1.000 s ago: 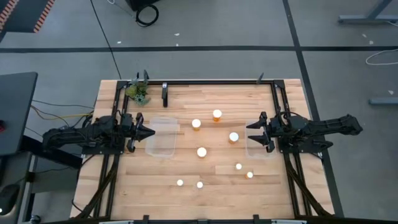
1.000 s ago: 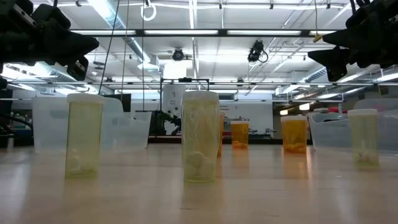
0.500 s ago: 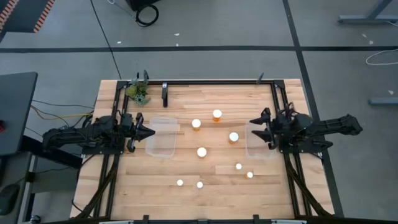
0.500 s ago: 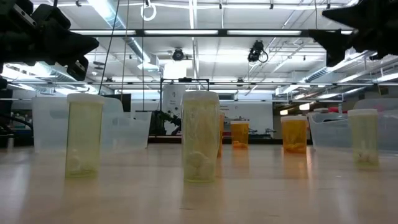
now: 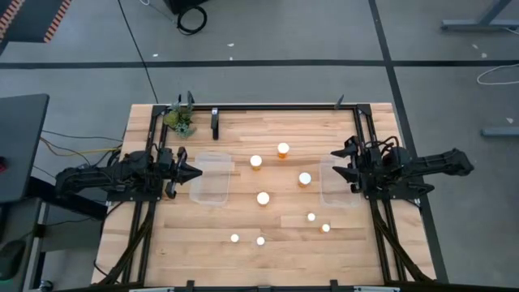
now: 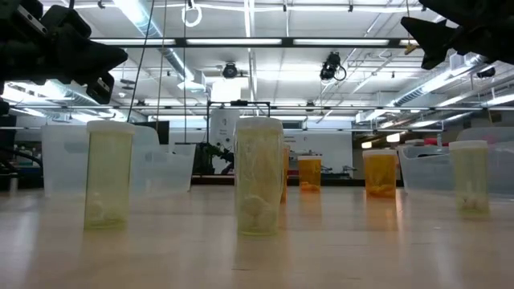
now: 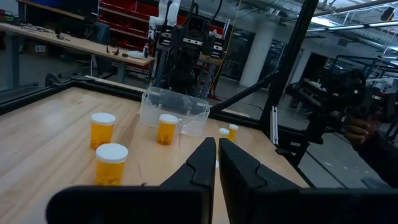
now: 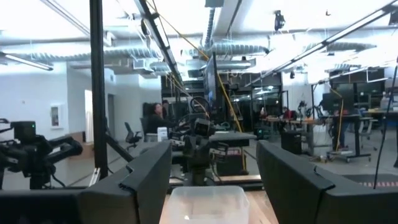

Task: Pick and place medicine bottles into bin by pill shape (circle, oval)
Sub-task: Put the middle right large orange pill bottle into the right transparent bin

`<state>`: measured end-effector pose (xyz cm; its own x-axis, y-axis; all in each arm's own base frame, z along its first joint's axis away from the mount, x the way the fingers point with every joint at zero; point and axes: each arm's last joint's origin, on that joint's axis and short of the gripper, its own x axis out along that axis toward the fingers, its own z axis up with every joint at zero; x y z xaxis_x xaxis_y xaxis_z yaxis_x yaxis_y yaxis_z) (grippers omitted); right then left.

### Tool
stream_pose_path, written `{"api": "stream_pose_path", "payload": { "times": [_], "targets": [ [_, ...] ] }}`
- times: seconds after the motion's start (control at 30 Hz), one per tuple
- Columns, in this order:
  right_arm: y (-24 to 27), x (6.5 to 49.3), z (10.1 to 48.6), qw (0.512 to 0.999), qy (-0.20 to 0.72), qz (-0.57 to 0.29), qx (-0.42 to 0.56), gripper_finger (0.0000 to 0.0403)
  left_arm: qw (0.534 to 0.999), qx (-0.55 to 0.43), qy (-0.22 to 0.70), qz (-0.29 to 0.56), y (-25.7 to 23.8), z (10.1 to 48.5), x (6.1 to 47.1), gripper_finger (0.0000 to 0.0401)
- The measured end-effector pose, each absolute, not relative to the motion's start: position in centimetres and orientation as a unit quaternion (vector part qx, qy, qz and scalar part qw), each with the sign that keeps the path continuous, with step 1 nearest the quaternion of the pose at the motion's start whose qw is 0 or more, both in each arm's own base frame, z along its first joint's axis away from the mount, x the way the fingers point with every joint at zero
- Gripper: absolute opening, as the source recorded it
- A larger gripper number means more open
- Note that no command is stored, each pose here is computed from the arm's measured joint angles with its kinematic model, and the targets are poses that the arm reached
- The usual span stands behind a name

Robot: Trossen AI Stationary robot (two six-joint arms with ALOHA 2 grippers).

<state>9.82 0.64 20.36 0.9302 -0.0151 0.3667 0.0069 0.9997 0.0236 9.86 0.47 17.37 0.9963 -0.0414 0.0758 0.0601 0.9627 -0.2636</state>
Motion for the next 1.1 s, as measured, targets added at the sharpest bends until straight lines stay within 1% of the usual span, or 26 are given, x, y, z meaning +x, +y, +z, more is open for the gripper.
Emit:
{"api": "stream_pose_path", "payload": {
  "times": [0.2,0.4,0.6,0.73,0.9,1.1],
  "targets": [
    [0.7,9.9,20.3,0.983,-0.183,-0.005,0.016,0.0241,0.990,-0.134,-0.035,-0.026,0.5,17.4,9.9,0.0035],
    [0.5,10.3,19.9,0.983,-0.160,-0.032,0.083,0.0241,0.990,-0.134,-0.035,-0.026,0.5,17.4,9.9,0.0032],
    [0.3,11.5,20.1,0.986,-0.105,-0.074,0.104,0.0228,0.990,-0.134,-0.035,-0.026,0.5,17.4,9.9,0.0025],
    [0.4,12.7,21.2,0.990,-0.067,-0.082,0.096,0.0217,0.990,-0.134,-0.035,-0.026,0.5,17.4,9.9,0.0030],
    [0.5,14.7,22.8,0.991,0.013,-0.101,0.090,0.0212,0.990,-0.134,-0.035,-0.026,0.5,17.4,9.9,0.0036],
    [0.7,17.1,25.0,0.986,0.086,-0.115,0.085,0.0211,0.990,-0.134,-0.035,-0.026,0.5,17.4,9.9,0.0029]
  ]
}}
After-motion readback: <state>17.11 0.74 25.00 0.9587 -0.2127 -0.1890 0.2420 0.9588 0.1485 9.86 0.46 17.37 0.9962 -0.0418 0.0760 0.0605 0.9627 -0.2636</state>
